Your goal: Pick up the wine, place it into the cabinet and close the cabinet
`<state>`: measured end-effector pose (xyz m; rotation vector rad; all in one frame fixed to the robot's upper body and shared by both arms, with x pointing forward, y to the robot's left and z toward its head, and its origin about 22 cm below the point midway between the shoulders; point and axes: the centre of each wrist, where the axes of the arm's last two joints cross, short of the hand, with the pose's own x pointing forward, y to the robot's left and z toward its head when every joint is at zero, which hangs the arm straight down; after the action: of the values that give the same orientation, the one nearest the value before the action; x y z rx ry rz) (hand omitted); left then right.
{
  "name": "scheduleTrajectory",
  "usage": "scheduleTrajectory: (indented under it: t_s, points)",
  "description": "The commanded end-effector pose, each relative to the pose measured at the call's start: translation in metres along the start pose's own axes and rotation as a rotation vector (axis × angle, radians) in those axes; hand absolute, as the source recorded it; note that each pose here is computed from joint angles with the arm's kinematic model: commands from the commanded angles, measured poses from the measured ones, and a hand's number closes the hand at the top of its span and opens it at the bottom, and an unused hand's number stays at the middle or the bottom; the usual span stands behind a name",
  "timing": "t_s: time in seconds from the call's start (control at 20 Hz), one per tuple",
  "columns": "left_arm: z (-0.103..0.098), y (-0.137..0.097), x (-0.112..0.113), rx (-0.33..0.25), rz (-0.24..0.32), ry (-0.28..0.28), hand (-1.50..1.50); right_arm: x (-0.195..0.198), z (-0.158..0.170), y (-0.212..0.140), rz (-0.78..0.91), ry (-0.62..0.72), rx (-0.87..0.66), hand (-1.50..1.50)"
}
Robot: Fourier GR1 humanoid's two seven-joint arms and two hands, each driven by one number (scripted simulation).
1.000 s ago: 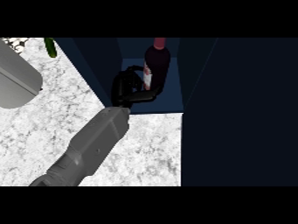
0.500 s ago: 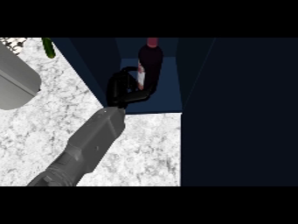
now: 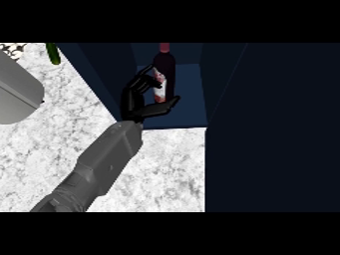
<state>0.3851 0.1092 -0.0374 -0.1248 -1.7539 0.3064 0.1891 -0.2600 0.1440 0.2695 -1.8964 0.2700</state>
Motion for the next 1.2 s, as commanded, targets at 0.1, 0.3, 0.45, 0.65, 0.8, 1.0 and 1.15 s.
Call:
scheduleTrajectory:
  t_s: [0.1,0.3,0.45,0.65,0.8,1.0,1.15]
  points:
    - [-0.002,0.017,0.001,0.027,0.002,-0.114,-1.5,0.0,0.006,0.006,0.016,-0.006,-0.011,-1.5]
    - [0.0,0.013,0.004,-0.006,0.02,-0.111,-1.5,0.0,0.007,0.003,0.025,0.011,-0.019,-1.5]
    - [0.001,0.022,0.007,-0.004,-0.01,-0.111,-1.5,0.008,-0.002,0.0,0.03,0.021,-0.017,-1.5]
    - [0.014,0.014,0.009,-0.06,-0.019,-0.093,-1.5,0.014,0.01,0.002,0.014,0.001,-0.014,-1.5]
    - [0.032,0.013,0.014,-0.118,0.005,-0.079,-1.5,0.016,0.022,0.018,0.024,0.002,-0.035,-1.5]
    - [0.064,-0.001,0.027,-0.26,0.041,-0.056,-1.5,-0.002,0.0,0.006,0.03,0.035,-0.025,-1.5]
    - [0.085,-0.004,0.052,-0.277,0.053,-0.033,-1.5,0.006,0.003,0.012,0.011,0.001,-0.034,-1.5]
